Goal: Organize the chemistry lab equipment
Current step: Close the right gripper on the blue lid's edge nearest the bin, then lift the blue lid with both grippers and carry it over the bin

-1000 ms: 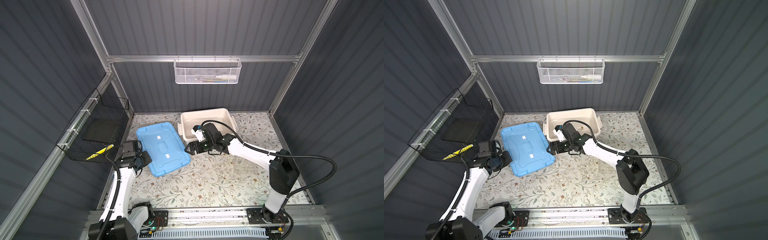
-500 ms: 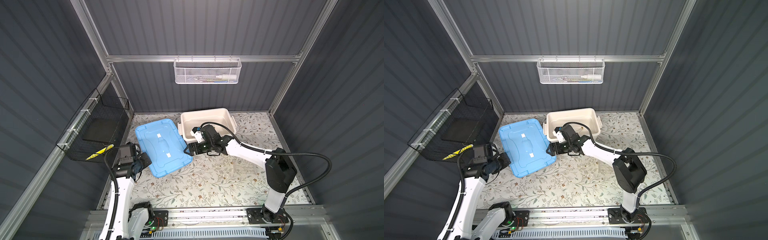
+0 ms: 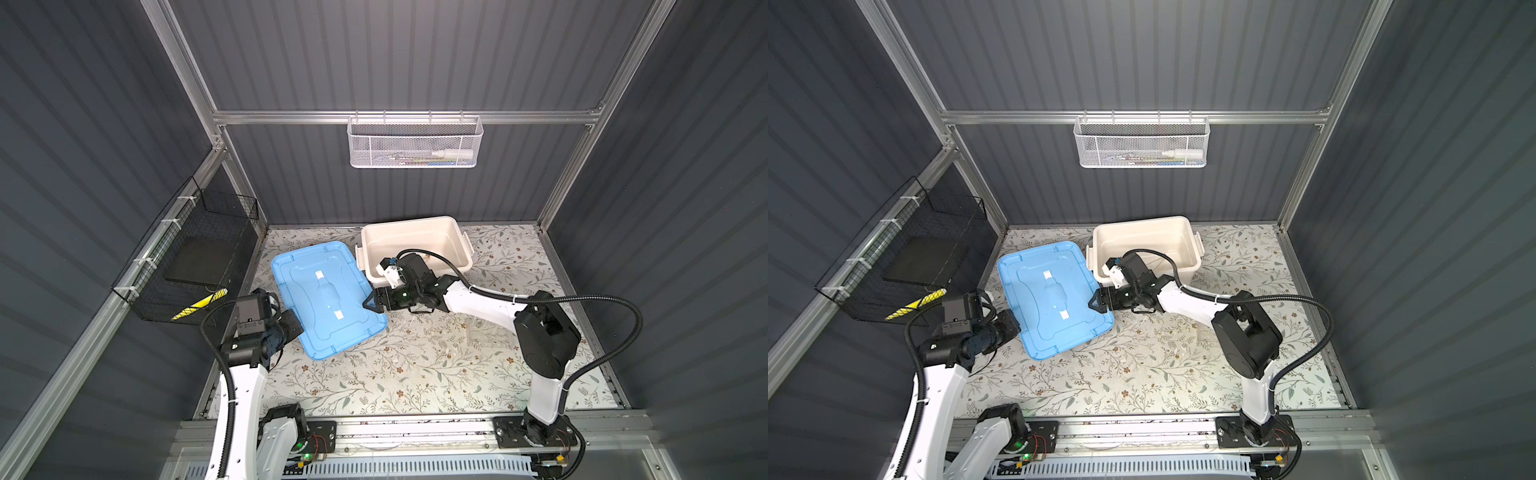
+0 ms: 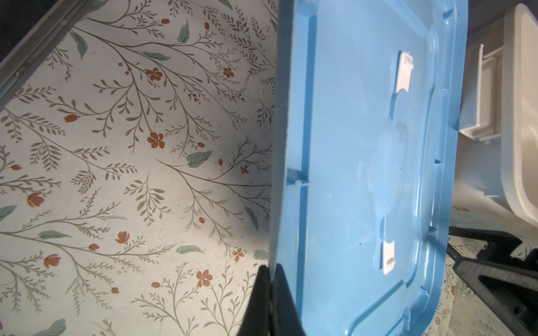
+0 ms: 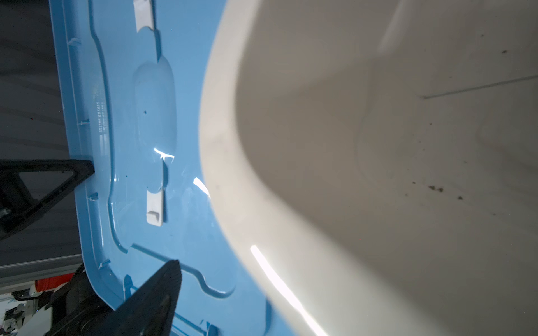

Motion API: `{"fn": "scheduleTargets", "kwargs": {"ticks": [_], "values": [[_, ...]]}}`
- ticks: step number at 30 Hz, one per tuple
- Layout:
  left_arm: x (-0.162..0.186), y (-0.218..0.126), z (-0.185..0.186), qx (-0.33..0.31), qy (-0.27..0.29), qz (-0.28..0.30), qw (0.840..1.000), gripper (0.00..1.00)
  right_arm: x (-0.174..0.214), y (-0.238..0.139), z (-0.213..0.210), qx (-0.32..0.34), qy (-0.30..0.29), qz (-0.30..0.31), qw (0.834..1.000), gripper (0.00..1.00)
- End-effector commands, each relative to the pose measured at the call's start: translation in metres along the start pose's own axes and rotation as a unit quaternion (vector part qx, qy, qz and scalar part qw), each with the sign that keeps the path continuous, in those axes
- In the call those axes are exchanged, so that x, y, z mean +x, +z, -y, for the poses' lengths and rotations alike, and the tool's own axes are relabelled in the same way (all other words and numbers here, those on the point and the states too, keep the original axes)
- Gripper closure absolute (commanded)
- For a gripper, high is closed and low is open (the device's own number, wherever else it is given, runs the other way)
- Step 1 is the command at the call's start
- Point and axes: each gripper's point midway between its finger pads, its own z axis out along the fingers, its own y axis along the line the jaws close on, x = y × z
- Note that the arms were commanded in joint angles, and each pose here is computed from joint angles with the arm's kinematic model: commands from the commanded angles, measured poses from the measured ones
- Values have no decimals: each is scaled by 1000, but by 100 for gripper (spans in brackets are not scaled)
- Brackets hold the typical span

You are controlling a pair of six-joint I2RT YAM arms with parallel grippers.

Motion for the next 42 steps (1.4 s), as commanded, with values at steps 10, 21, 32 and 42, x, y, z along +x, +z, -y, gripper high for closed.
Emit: {"fn": "scheduleTargets", "kwargs": {"ticks": [10, 21, 32, 42], "values": [[-6, -20, 14, 37, -21, 29, 999, 100, 10, 5, -7, -47, 25, 0, 999, 20], [-7, -35, 19, 51, -21, 43, 998, 100, 12, 3, -20, -83, 40, 2, 996, 28], [-8, -50, 22, 57, -18, 57, 997, 100, 5, -18, -50, -116, 29, 22, 993, 38], [-28, -64, 45, 104, -14, 82, 991, 100, -5, -36, -69, -129, 3, 36, 991, 44]]}}
